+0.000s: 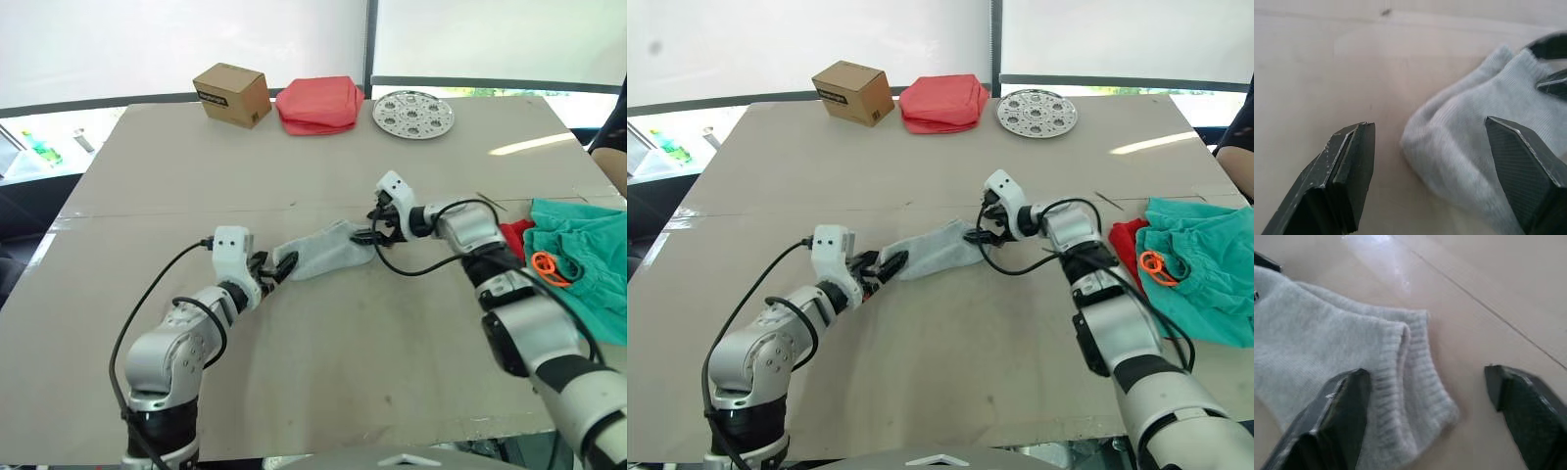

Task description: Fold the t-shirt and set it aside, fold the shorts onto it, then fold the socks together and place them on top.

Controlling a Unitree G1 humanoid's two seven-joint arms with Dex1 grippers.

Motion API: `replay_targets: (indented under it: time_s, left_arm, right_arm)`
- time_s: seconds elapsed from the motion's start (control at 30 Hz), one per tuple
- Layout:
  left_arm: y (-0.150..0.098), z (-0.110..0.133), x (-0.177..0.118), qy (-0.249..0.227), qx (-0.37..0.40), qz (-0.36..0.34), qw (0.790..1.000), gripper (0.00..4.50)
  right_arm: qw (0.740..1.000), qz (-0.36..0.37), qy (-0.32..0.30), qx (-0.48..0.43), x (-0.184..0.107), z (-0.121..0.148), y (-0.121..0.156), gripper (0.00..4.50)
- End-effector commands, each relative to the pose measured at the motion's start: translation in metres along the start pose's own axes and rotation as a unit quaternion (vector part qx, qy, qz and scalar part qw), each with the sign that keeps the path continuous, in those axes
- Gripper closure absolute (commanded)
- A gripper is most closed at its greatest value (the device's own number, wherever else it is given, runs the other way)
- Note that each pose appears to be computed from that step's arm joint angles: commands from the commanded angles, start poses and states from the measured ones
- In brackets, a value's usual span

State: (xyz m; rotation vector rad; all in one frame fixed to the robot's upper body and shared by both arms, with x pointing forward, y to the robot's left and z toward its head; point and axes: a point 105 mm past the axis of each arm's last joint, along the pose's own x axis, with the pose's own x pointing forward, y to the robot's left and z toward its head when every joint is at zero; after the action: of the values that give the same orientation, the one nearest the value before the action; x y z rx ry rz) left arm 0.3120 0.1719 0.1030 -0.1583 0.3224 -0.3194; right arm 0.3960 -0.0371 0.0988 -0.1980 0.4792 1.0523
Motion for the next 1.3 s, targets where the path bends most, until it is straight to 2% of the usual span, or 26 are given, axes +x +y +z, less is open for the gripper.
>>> replay_targets:
  time_s: [0.03, 0.07, 0.1, 0.2, 0.37, 0.47, 0.6, 0.73, 0.77, 0.83, 0.97, 1.07, 1.17, 1.3]
  left_arm:
    - [0.008, 0.016, 0.0, -0.025, 0.024, 0.0, 0.999, 0.67]
    - [0.011, 0.018, 0.0, -0.027, 0.027, 0.001, 0.999, 0.67]
    - [0.013, 0.019, 0.0, -0.029, 0.03, 0.002, 0.999, 0.67]
    - [0.018, 0.028, -0.002, -0.05, 0.031, 0.002, 0.998, 0.67]
    - [0.022, 0.045, -0.006, -0.091, 0.015, 0.004, 0.996, 0.67]
    - [0.033, 0.047, -0.008, -0.096, -0.01, 0.027, 0.995, 0.67]
    - [0.03, 0.032, -0.007, -0.06, -0.024, 0.017, 0.998, 0.67]
    - [0.02, 0.031, 0.001, -0.049, -0.031, -0.009, 0.998, 0.67]
    - [0.019, 0.03, 0.003, -0.044, -0.028, -0.013, 0.999, 0.67]
    - [0.017, 0.031, 0.007, -0.039, -0.021, -0.024, 0.999, 0.67]
    - [0.012, 0.032, 0.015, -0.029, -0.014, -0.049, 0.998, 0.67]
    - [0.008, 0.032, 0.019, -0.023, -0.009, -0.067, 0.997, 0.67]
    - [0.004, 0.033, 0.023, -0.02, -0.004, -0.079, 0.997, 0.67]
    - [-0.001, 0.034, 0.024, -0.021, 0.001, -0.093, 0.995, 0.67]
  right_arm:
    - [0.999, 0.041, 0.017, 0.028, 0.002, -0.013, 0.022, 2.27]
    - [0.999, 0.037, 0.016, 0.034, 0.002, -0.014, 0.024, 2.65]
    - [0.999, 0.023, 0.017, 0.032, 0.003, -0.016, 0.023, 3.29]
    - [0.999, -0.038, -0.001, 0.029, 0.0, -0.013, 0.01, 4.47]
    - [0.978, -0.136, -0.098, 0.122, -0.014, 0.011, -0.01, 4.47]
    - [0.949, -0.188, -0.145, 0.21, -0.028, 0.009, -0.006, 4.47]
    - [0.925, -0.228, -0.143, 0.266, -0.035, -0.007, 0.01, 4.47]
    - [0.929, -0.217, -0.128, 0.272, -0.036, -0.017, 0.025, 4.47]
    - [0.932, -0.213, -0.128, 0.263, -0.038, -0.018, 0.027, 3.86]
    - [0.937, -0.215, -0.126, 0.245, -0.044, -0.019, 0.027, 3.31]
    - [0.944, -0.24, -0.133, 0.182, -0.066, -0.015, 0.019, 1.21]
    - [0.959, -0.237, -0.12, 0.099, -0.089, -0.01, 0.026, 1.21]
    - [0.968, -0.192, -0.128, 0.097, -0.096, 0.0, 0.043, 1.21]
    - [0.976, -0.144, -0.12, 0.108, -0.089, 0.002, 0.058, 1.21]
